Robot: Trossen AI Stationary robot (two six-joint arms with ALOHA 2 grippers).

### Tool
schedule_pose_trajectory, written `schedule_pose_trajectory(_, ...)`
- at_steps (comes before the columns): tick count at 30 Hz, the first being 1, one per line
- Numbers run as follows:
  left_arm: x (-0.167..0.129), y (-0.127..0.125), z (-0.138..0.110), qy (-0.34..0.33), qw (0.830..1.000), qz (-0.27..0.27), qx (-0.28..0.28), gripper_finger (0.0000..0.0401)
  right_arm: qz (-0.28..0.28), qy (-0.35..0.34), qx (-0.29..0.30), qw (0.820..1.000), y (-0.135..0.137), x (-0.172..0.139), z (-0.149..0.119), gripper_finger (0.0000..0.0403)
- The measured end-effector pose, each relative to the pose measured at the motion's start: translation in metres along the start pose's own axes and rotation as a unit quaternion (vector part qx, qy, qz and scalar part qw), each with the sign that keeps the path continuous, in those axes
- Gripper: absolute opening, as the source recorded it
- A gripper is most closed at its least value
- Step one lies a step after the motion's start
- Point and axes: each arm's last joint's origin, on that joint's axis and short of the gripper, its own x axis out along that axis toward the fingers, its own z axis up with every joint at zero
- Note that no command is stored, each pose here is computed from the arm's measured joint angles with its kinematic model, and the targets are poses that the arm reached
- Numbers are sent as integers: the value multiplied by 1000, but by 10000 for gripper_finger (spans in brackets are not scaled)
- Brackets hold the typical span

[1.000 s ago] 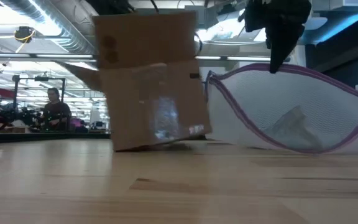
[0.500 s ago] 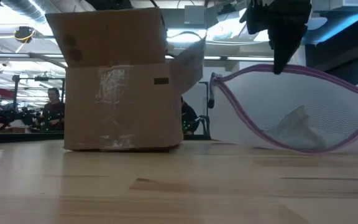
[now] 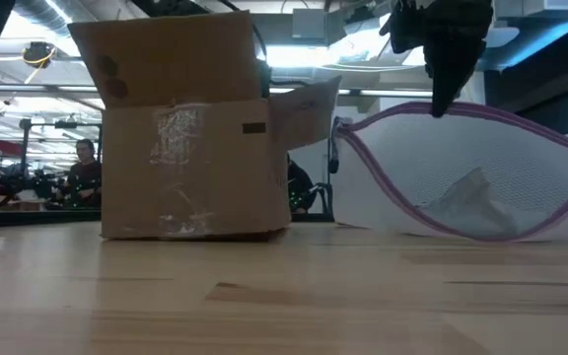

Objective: Unpack boxes
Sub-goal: Put the white box into the zip bag

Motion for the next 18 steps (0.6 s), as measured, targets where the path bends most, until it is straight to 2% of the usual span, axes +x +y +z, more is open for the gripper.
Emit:
schedule_pose_trajectory(6,3,-3,2,2,1000,-4,12,287,-3,-1,0,1000,0,0,0,0)
schedule_pose_trajectory(18,5,6,3,-13,1000,12,3,99,-6,-6,0,1000,0,0,1,0)
